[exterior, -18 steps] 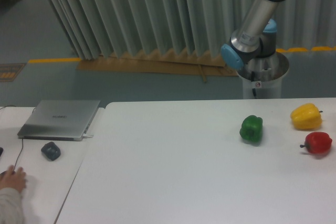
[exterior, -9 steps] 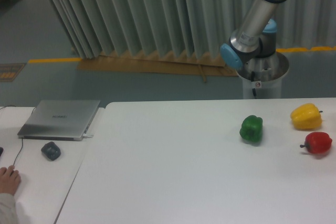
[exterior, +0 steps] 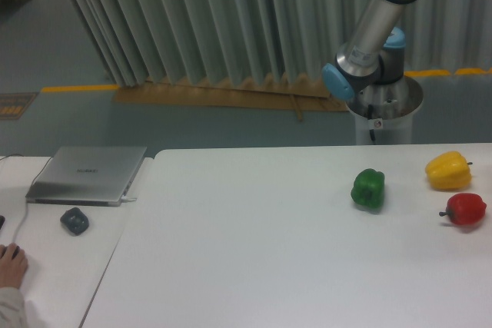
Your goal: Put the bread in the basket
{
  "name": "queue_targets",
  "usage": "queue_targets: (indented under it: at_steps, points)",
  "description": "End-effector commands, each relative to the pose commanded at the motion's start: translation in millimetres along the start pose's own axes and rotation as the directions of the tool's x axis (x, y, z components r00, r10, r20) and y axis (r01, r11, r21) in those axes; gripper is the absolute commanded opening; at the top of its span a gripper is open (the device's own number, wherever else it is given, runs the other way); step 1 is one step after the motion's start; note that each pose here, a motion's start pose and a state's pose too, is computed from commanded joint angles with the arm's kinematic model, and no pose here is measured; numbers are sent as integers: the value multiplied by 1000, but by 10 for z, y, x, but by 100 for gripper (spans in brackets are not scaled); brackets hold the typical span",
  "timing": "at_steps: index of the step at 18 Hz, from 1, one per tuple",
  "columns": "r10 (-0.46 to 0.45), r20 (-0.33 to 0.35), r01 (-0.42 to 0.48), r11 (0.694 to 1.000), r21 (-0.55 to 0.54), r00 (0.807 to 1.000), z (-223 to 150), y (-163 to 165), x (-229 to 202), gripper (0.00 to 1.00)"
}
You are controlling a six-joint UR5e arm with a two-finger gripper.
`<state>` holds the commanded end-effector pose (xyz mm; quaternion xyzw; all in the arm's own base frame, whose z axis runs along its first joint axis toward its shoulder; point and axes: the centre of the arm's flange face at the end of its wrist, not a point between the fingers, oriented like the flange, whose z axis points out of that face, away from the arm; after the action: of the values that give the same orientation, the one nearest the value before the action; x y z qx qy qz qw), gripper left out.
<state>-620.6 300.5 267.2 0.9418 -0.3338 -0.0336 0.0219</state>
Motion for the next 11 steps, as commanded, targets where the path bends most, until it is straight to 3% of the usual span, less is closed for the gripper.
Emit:
queue_targets:
  at_steps: [2, 3, 6, 11]
  points:
    - [-16, 36, 17, 1000, -14, 999, -75, -50, -40, 100]
    - [-26, 54, 27, 999, -21, 998, -354, -17, 61, 100]
    - [-22, 54, 23, 999, -30, 998, -606, -94, 209, 100]
    - [-25, 25, 25, 1000, -7, 999, -221, -20, 27, 100]
